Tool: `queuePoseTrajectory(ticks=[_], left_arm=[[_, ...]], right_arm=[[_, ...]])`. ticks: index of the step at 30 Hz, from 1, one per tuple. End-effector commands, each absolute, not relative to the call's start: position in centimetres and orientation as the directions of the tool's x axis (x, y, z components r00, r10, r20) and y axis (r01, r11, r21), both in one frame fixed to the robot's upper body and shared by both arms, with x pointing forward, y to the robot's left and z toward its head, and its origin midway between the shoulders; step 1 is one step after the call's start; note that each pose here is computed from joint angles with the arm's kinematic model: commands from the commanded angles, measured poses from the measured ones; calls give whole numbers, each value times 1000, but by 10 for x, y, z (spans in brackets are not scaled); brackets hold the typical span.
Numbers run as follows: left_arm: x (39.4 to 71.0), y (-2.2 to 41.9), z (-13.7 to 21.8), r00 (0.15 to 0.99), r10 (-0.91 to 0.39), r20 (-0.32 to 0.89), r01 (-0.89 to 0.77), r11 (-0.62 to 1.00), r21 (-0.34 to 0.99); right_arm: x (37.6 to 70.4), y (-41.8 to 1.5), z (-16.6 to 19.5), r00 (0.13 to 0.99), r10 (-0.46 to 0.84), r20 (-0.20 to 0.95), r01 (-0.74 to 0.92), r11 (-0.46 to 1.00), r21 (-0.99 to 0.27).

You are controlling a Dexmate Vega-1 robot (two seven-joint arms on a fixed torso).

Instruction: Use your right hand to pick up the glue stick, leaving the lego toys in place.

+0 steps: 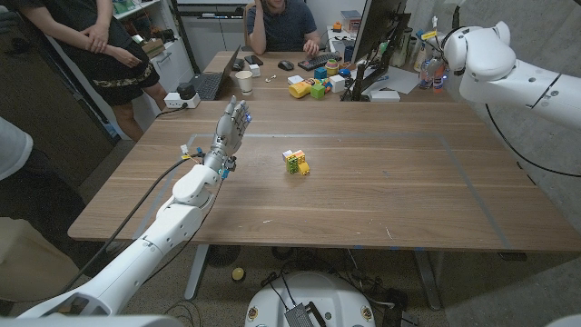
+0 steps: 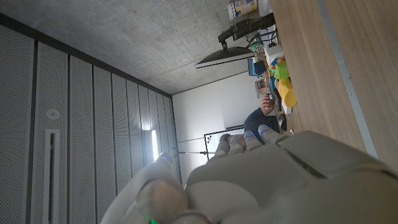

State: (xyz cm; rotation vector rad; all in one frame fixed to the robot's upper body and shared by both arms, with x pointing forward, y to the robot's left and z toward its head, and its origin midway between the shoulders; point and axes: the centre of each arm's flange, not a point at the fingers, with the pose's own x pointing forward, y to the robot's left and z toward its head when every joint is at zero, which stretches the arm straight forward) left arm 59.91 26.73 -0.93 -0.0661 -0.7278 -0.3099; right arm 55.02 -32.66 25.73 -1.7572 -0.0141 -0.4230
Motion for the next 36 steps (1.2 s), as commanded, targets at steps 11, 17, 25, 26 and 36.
queuePoseTrajectory(ticks=[11, 17, 25, 26, 36], left_arm=[[595, 272, -11, 696, -245, 675, 296, 954, 41], [593, 272, -11, 693, -246, 678, 298, 954, 42], [591, 272, -12, 691, -249, 679, 302, 952, 42], [591, 272, -12, 691, -248, 679, 301, 953, 42], [588, 273, -14, 691, -249, 679, 303, 952, 41]], right_arm=[[510, -315, 272, 893, -167, 418, 375, -237, -896], [498, -316, 274, 883, -164, 439, 397, -235, -887], [493, -316, 272, 885, -155, 439, 399, -234, -887], [493, -315, 272, 885, -157, 439, 399, -233, -887], [492, -314, 269, 889, -147, 434, 396, -228, -889]])
